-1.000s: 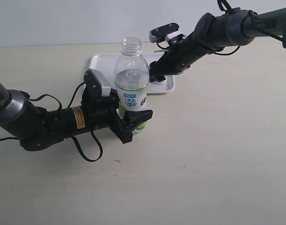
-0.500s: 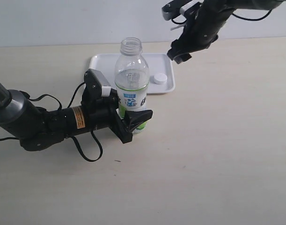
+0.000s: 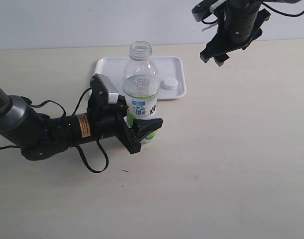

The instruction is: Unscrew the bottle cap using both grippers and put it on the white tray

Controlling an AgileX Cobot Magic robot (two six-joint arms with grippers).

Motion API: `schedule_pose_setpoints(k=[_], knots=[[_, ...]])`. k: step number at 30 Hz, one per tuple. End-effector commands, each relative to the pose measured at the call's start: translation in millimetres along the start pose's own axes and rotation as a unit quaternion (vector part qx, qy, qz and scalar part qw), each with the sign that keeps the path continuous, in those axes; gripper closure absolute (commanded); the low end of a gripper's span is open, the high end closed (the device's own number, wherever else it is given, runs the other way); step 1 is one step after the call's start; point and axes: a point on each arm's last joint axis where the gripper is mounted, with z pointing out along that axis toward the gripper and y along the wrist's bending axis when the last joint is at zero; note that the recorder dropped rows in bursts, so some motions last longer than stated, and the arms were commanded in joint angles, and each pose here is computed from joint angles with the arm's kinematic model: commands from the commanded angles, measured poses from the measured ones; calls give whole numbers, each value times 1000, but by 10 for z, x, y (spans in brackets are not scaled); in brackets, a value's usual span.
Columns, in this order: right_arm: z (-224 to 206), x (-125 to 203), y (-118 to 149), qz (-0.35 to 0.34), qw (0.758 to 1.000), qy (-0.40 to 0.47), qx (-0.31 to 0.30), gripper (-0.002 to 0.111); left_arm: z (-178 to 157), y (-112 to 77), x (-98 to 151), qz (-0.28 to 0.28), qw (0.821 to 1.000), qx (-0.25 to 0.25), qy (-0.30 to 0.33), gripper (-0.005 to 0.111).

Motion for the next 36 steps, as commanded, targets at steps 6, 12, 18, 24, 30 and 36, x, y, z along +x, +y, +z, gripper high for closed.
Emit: schedule_pose_setpoints(k=[6,12,18,24,30,36], knots=[[-57,-19,-43,4,1000,-8,6,42,-1,10,-83,7,1000,3,-27,56],[-57,-18,-43,4,1000,-7,6,42,-1,10,-83,7,1000,3,-27,35],[-57,-18,-45,3,1000,-7,7,42,-1,11,-83,6,1000,2,-27,25],[-57,-14,-45,3,1000,-4,8,42,-36,23,-63,8,1000,8,-22,20],[-57,9,-55,-10,1000,8,13,42,-213,77,-82,-1,1000,-12,-17,20],[-79,51,-59,-12,999,31,11,42,-415,41,-92,-1,1000,-2,-3,22]])
